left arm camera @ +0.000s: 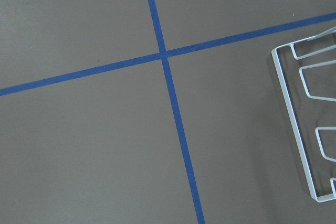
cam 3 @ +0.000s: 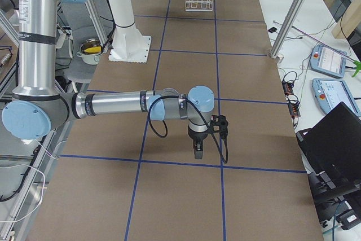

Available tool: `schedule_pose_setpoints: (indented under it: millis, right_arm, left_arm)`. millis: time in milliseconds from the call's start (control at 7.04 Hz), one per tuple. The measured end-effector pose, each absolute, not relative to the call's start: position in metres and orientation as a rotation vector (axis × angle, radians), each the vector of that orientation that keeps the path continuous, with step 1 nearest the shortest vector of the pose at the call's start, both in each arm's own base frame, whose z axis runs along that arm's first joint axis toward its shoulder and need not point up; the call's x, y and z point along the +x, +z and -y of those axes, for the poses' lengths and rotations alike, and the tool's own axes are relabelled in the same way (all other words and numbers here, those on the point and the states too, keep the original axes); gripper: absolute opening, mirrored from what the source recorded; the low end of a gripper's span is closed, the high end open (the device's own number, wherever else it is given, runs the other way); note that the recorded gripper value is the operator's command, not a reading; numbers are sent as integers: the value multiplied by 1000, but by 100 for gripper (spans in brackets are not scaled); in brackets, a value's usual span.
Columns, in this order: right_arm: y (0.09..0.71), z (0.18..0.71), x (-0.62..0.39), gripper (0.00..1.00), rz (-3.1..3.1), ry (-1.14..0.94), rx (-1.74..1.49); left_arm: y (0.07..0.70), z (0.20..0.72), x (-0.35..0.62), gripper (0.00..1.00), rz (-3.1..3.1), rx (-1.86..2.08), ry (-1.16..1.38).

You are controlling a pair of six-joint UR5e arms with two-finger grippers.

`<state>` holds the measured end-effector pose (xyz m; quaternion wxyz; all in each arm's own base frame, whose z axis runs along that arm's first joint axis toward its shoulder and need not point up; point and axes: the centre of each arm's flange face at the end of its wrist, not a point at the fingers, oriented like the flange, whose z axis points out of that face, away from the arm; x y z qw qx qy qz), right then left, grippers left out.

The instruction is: Hang cup on cup holder

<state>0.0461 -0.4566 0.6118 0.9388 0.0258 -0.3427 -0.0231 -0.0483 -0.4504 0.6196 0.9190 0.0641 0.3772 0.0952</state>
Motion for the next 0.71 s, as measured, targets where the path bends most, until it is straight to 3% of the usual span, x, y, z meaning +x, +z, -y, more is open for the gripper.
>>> schedule_pose_setpoints:
  millis: [710]
  right_arm:
    - [590, 462, 44, 100, 706, -62, 99]
  left_arm:
    - [592, 452, -49, 99, -772, 185, 215]
